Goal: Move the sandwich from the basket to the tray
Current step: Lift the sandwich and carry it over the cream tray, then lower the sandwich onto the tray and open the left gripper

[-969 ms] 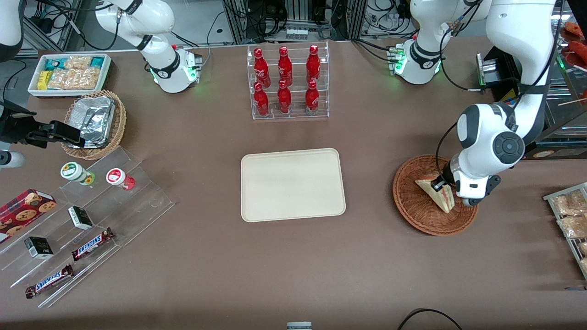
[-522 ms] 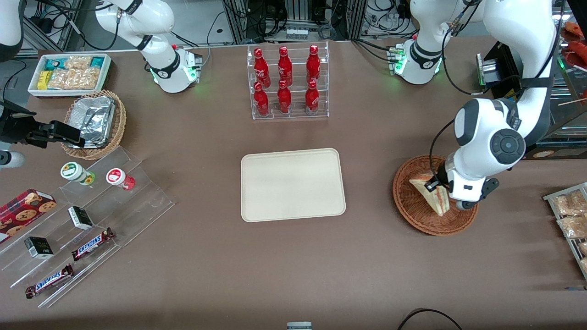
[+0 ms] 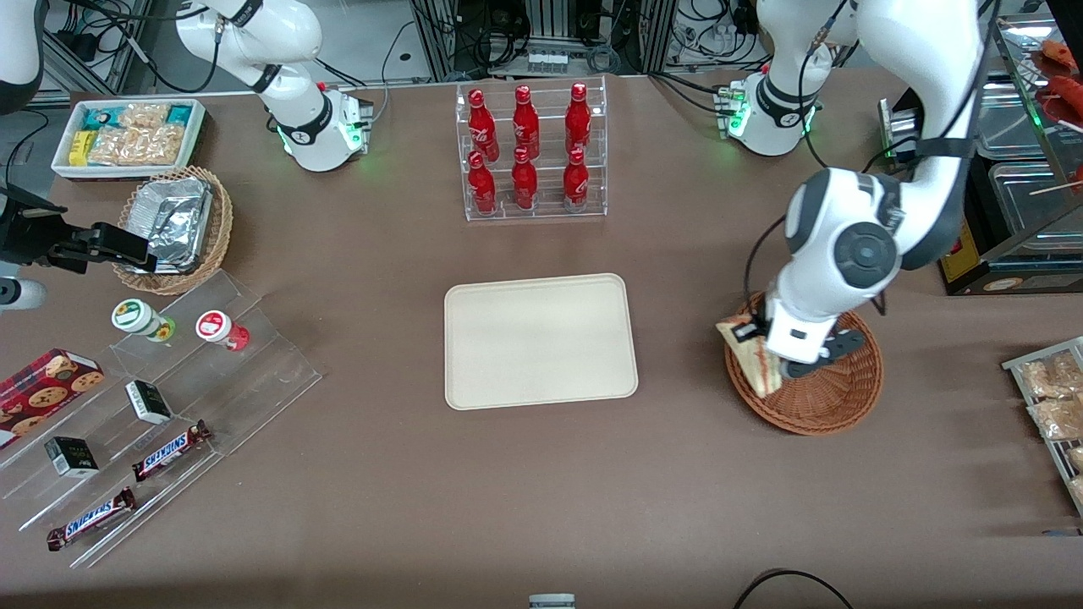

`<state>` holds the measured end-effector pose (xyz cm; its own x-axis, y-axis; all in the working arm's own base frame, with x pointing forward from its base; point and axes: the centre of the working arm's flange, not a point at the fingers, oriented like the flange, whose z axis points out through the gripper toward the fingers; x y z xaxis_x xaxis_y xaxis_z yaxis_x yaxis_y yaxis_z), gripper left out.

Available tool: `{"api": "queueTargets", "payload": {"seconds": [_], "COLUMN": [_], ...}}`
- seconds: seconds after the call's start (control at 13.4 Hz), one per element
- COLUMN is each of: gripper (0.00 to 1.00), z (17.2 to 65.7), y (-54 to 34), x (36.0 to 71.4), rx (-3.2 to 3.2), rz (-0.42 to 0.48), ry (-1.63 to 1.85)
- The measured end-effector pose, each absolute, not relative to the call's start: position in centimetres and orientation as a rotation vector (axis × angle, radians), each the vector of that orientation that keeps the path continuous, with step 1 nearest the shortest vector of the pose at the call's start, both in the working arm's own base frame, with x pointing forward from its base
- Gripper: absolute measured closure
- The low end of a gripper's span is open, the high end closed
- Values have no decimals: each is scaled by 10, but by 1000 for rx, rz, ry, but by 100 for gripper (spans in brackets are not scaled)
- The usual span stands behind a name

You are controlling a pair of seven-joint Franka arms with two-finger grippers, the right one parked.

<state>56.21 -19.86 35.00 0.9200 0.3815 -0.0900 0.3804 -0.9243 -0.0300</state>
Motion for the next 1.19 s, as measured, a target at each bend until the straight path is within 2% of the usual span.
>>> {"api": "queueTargets", "payload": {"seconds": [0.37,0.75,1.19], "gripper": [85,85,85], "z": [348,325,291], "y": [-285,-386,-480], "x": [533,508,498], "rx": [-3101,-3114,-3148], "rz": [141,144,165], "ry": [-374,-165,-218]}}
